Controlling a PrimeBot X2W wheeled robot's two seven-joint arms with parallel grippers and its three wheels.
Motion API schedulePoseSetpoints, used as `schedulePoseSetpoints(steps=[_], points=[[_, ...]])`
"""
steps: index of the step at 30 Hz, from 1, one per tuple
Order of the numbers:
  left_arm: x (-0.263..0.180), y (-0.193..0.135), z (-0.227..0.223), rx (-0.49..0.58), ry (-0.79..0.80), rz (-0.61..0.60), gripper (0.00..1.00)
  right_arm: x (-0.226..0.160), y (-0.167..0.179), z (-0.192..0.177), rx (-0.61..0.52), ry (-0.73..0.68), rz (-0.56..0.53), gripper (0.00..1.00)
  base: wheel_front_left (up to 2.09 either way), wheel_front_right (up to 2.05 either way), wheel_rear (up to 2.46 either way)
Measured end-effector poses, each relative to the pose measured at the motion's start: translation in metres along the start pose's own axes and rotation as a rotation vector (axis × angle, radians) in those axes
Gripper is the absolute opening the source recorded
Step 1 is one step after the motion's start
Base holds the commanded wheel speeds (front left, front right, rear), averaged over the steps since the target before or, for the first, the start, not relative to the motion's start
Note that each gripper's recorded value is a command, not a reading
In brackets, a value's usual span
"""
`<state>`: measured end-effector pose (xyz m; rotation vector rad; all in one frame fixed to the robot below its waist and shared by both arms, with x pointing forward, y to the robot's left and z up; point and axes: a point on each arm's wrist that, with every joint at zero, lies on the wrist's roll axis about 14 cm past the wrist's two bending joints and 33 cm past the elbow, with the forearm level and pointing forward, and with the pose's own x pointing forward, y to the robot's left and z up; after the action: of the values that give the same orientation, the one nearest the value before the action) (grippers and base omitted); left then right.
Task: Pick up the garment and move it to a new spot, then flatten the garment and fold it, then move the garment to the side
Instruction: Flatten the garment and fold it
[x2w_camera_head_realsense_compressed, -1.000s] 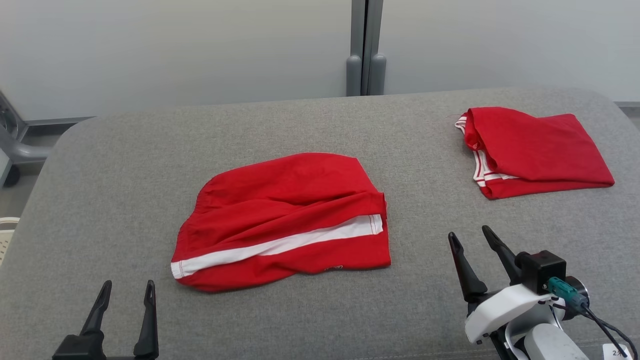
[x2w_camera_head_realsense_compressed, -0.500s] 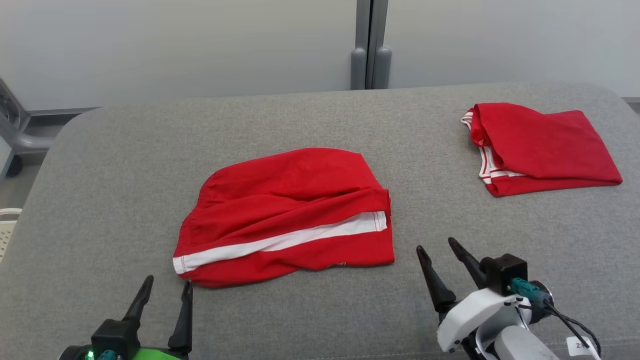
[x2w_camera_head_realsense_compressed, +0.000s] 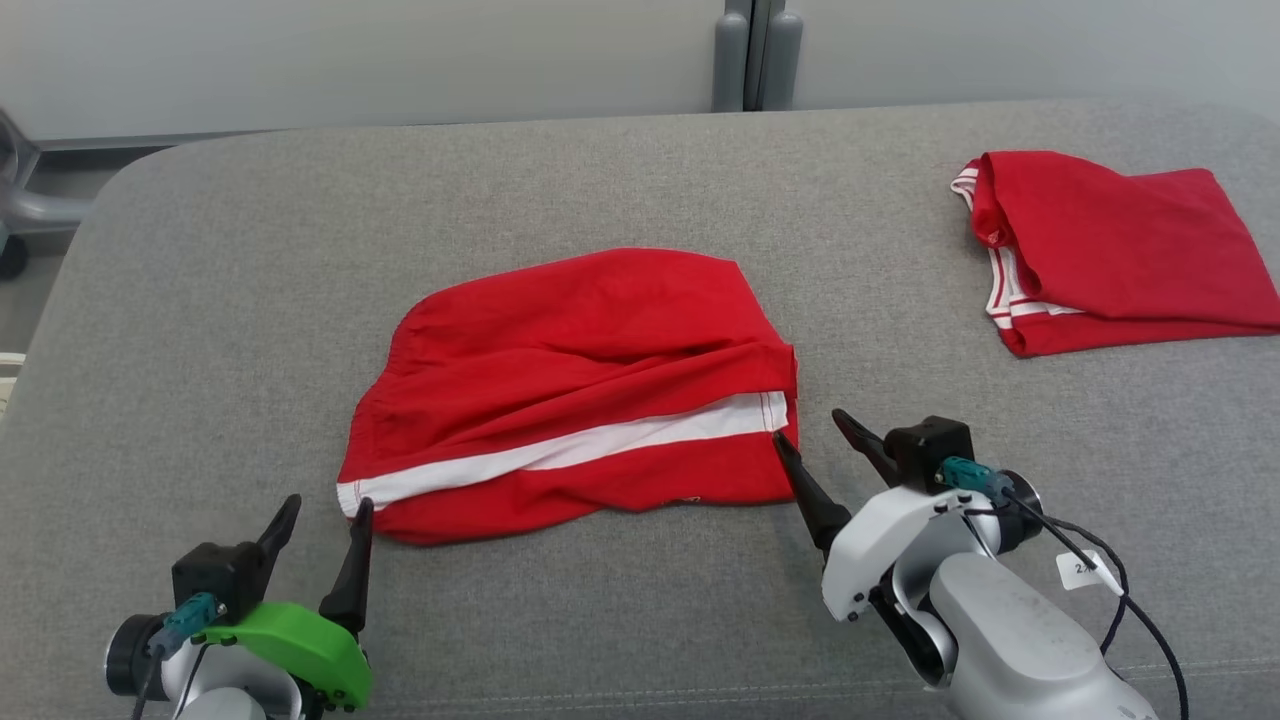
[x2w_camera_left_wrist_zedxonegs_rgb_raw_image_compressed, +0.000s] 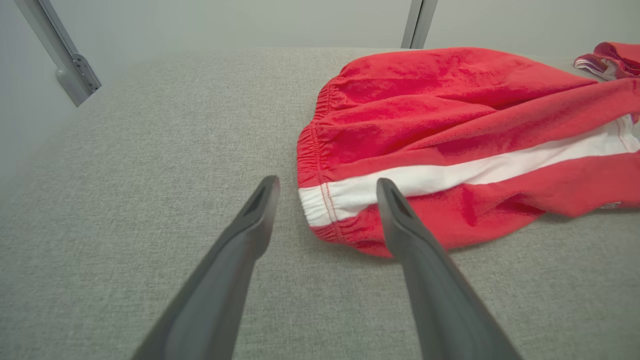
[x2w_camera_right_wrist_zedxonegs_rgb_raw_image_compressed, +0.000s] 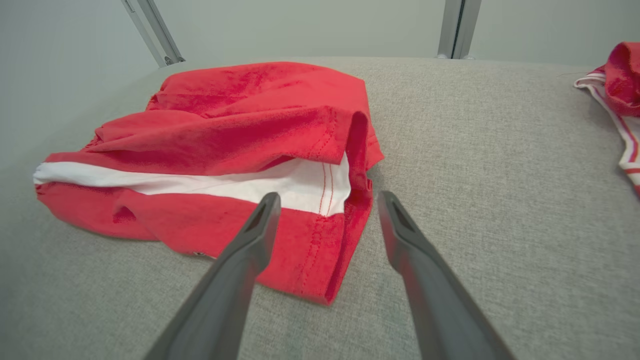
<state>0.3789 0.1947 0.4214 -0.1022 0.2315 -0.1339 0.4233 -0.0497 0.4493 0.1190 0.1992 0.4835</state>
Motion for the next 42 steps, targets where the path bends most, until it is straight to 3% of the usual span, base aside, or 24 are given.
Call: schedulePoseSetpoints(steps=[24, 27, 29, 30, 32, 33, 38, 42], points=[[0.030, 0.015, -0.026, -0.065, 0.125, 0.020, 1.00, 0.046, 0.000, -0.036, 0.032, 0.157, 0.030, 0.99, 0.00, 0.00, 0.00], [0.032, 0.017, -0.025, -0.070, 0.124, 0.024, 1.00, 0.048, 0.000, -0.037, 0.034, 0.159, 0.033, 0.86, 0.00, 0.00, 0.00], [0.033, 0.016, -0.027, -0.072, 0.130, 0.021, 1.00, 0.050, 0.001, -0.036, 0.034, 0.157, 0.036, 0.45, 0.00, 0.00, 0.00], [0.033, 0.014, -0.030, -0.077, 0.139, 0.016, 1.00, 0.050, 0.001, -0.036, 0.035, 0.158, 0.037, 0.37, 0.00, 0.00, 0.00], [0.032, 0.005, -0.035, -0.100, 0.154, -0.002, 0.28, 0.051, 0.002, -0.036, 0.035, 0.156, 0.040, 0.16, 0.00, 0.00, 0.00], [0.031, 0.000, -0.037, -0.112, 0.161, -0.012, 0.00, 0.051, 0.002, -0.035, 0.037, 0.154, 0.040, 0.13, 0.00, 0.00, 0.00], [0.028, 0.002, -0.043, -0.120, 0.184, -0.014, 0.00, 0.052, 0.003, -0.034, 0.039, 0.148, 0.041, 0.00, 0.00, 0.00, 0.00], [0.029, 0.004, -0.038, -0.119, 0.172, -0.014, 0.00, 0.052, 0.002, -0.031, 0.042, 0.139, 0.041, 0.00, 0.00, 0.00, 0.00]])
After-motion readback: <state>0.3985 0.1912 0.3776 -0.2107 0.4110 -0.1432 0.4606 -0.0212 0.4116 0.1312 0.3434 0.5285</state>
